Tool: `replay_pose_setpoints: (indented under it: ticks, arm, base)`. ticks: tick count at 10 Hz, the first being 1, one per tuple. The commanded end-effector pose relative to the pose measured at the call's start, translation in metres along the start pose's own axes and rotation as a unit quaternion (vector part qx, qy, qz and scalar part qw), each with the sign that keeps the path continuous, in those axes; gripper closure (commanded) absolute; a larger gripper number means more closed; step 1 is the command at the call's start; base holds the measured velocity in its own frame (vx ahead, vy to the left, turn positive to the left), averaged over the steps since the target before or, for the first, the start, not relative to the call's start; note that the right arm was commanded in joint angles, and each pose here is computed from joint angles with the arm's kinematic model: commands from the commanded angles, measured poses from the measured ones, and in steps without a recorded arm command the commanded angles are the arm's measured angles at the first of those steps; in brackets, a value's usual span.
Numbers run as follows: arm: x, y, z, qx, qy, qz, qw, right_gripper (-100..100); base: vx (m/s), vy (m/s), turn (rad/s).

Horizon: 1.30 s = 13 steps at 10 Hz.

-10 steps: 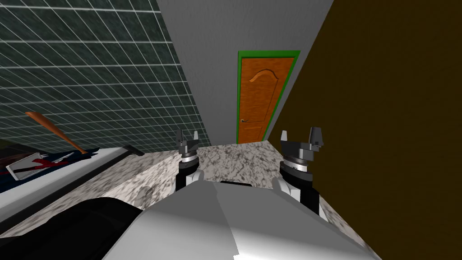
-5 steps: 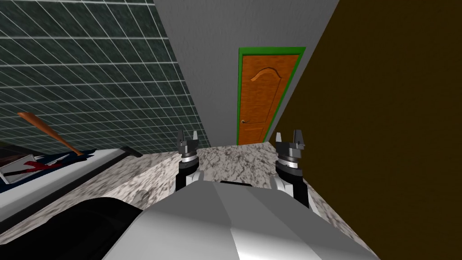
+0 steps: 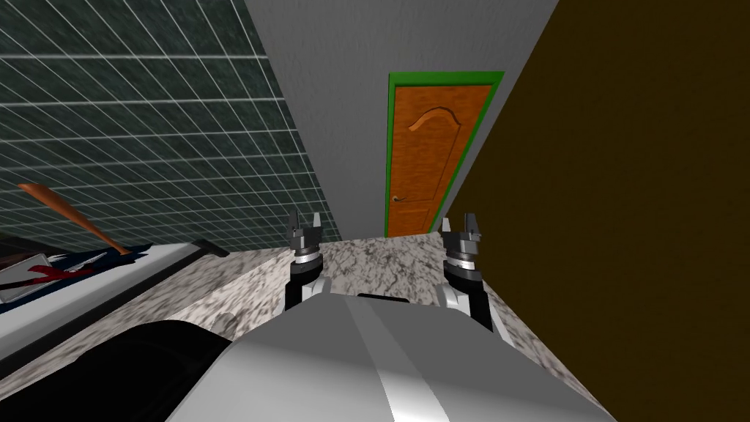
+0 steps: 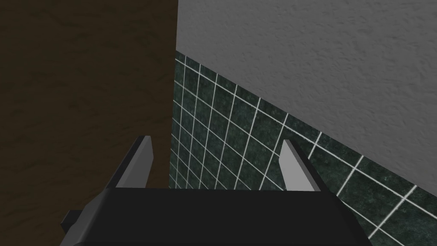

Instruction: Pull the door open

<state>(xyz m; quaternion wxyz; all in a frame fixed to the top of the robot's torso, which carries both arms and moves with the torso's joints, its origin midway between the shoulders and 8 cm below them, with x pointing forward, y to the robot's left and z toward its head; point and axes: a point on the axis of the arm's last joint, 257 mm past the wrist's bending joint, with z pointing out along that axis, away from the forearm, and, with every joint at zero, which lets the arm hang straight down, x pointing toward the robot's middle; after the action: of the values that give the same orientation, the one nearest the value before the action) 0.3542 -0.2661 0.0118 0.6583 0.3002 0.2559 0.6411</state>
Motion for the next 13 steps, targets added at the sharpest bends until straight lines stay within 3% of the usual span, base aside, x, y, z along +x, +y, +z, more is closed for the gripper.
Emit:
replay_pose_setpoints:
  ticks: [1,7,13]
  arm:
    - [0.001,-0.014,-0.0018,0.01,0.005,-0.001,0.9999,-100]
    - [0.003,-0.063,-0.0095,0.047,0.025,-0.006,0.9985,-100]
    - [0.003,-0.115,-0.0195,0.087,0.045,-0.013,0.9951,-100]
  base:
    - [0.089,0.002,0.009]
    - [0.094,0.003,0.012]
    - [0.102,0.004,0.013]
